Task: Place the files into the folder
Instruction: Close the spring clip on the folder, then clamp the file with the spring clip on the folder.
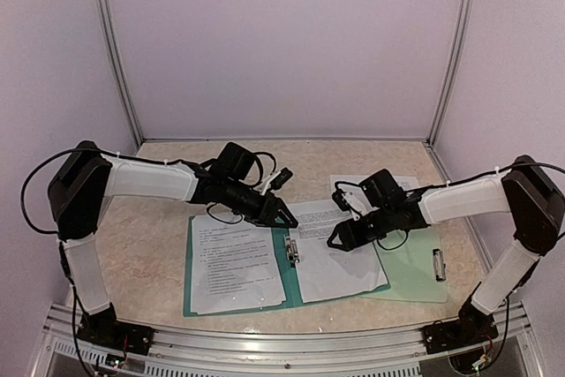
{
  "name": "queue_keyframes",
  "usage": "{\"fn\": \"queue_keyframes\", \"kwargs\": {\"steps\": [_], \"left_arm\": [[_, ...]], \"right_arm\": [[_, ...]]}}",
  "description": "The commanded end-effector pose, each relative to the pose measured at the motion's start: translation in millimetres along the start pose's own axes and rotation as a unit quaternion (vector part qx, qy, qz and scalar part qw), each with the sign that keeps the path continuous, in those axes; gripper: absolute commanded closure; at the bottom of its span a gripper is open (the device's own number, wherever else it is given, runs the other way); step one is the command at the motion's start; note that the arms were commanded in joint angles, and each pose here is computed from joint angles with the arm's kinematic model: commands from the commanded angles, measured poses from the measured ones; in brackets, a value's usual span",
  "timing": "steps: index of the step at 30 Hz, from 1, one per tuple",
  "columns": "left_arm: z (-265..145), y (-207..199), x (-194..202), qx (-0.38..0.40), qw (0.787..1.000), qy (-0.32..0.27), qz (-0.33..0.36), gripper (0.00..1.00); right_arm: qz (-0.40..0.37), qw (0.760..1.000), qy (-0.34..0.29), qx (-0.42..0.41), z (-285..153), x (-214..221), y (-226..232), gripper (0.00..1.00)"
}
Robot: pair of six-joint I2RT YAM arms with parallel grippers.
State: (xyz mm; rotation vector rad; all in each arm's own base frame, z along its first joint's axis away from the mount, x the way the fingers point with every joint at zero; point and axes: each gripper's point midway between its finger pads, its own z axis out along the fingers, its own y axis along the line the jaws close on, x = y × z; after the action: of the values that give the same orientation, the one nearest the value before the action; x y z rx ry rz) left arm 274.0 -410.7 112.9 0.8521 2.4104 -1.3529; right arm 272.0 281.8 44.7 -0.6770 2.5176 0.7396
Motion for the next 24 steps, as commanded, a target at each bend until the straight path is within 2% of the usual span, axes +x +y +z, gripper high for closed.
{"fn": "queue_keyframes", "kwargs": {"steps": [1,6,9,16,19,24], "left_arm": [[-19.1,0.9,-6.9,-0.016,0.999,-0.034,-0.005,0.65],[-30.8,-2.1,7.4,-0.025,0.999,-0.030,-0.015,0.64],[-38.1,-9.0,19.2,-0.012,0.999,-0.037,0.008,0.63],[-54.0,24.0,10.9,-0.068,0.995,-0.055,-0.044,0.64],[-47.6,36.5,3.4,-0.092,0.994,-0.038,-0.051,0.64],[-29.7,49.0,2.6,-0.090,0.994,0.003,-0.065,0.63]], "right_arm": [[-0.019,1.000,-0.024,-0.007,-16.3,-21.2,17.2,0.43],[-0.029,0.999,-0.035,-0.023,-23.4,-29.3,31.8,0.43],[-0.034,0.998,-0.042,-0.040,-25.8,-33.9,44.0,0.45],[-0.037,0.996,-0.065,-0.052,-31.9,-42.1,57.7,0.50],[-0.040,0.996,-0.060,-0.056,-29.9,-39.9,62.9,0.51],[-0.050,0.995,-0.061,-0.054,-29.6,-37.9,72.0,0.52]]}}
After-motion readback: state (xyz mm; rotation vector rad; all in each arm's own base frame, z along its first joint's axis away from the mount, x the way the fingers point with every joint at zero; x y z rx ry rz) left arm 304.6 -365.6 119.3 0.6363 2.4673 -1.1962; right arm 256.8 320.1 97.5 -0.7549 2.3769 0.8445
